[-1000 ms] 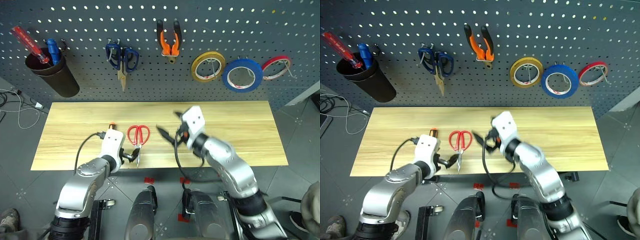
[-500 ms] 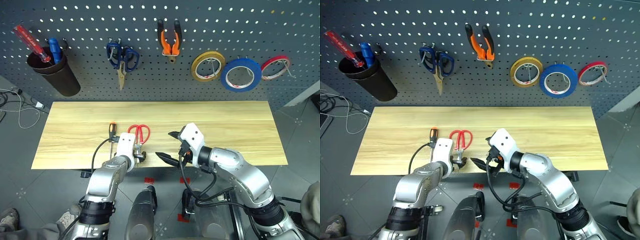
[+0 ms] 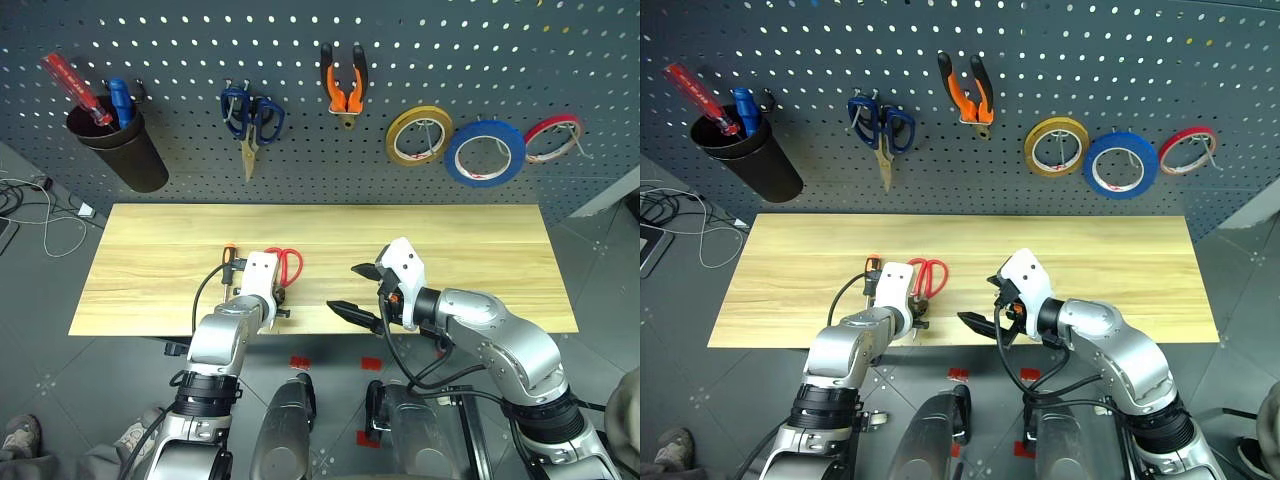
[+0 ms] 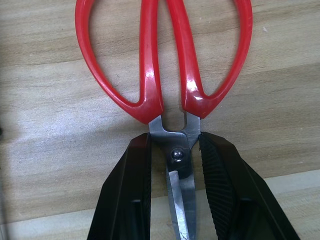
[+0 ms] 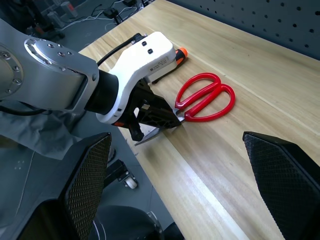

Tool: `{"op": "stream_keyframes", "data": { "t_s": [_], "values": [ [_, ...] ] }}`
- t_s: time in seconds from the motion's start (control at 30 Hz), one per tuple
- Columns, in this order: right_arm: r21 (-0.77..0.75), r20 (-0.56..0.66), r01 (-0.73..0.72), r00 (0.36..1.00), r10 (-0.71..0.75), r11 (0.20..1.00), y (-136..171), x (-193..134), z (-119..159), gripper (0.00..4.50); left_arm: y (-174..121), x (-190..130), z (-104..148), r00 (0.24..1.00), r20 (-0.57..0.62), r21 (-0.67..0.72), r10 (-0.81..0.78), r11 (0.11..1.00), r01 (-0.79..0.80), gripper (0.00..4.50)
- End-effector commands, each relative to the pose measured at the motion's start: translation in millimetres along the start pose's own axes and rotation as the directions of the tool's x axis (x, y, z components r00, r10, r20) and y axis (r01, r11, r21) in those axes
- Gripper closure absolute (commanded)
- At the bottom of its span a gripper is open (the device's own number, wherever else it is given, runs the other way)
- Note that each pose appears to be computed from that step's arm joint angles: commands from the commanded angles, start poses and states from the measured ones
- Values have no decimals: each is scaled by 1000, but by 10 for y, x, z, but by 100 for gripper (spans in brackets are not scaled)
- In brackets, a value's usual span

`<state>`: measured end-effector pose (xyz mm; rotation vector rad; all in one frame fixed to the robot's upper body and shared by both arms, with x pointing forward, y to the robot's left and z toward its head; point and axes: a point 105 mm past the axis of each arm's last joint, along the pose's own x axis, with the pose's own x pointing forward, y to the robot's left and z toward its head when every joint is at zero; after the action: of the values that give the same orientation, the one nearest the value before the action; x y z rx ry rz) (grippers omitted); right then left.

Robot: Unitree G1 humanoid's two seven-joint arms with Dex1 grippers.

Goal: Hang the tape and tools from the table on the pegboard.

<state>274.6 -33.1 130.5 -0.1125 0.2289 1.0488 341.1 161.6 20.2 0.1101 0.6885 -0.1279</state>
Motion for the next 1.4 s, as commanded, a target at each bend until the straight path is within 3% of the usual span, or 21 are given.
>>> {"op": "stream_keyframes", "data": {
  "t_s": [0.03, 0.2, 0.37, 0.47, 0.6, 0.7, 0.87, 0.97, 1.17, 1.37, 1.4],
  "values": [
    [-40, 46, -14, 999, 16, 999, 62, -49, 120, 0, -55, 43, -249, 997, -60, 4, -39, 999, 39, 341],
    [-270, 92, 69, 995, -45, 960, 49, -97, 283, 0, -15, -199, 93, 977, 205, 73, -63, 996, 49, 341],
    [-357, 191, 184, 974, -122, 916, 69, -130, 485, 0, 55, -661, 172, 909, 409, 225, -78, 974, -18, 345],
    [-351, 246, 232, 958, -150, 907, 80, -169, 585, 0, 82, -954, 222, 853, 515, 314, -85, 945, -95, 431],
    [-325, 330, 321, 920, -212, 890, 25, -262, 699, 0, 218, -1393, 480, 718, 695, 374, -44, 874, -310, 443],
    [-307, 328, 326, 918, -222, 894, -9, -269, 687, 0, 295, -1430, 517, 694, 720, 347, -5, 868, -354, 443],
    [-290, 315, 313, 924, -218, 904, -39, -246, 662, 0, 301, -1206, 357, 781, 624, 335, -6, 906, -261, 443],
    [-262, 303, 304, 927, -221, 916, -66, -232, 646, 0, 338, -1014, 317, 846, 533, 326, -11, 925, -194, 385],
    [-298, 183, 150, 978, -98, 943, 104, -110, 518, 0, 393, -611, 538, 926, 369, 262, -75, 965, -26, 201],
    [-307, 94, 83, 994, -56, 948, 156, -44, 393, 0, 299, -291, 478, 976, 172, 222, -136, 970, 96, 23],
    [-307, 88, 77, 995, -52, 949, 159, -36, 387, 0, 269, -233, 435, 982, 117, 220, -146, 968, 117, 23]
  ]
}}
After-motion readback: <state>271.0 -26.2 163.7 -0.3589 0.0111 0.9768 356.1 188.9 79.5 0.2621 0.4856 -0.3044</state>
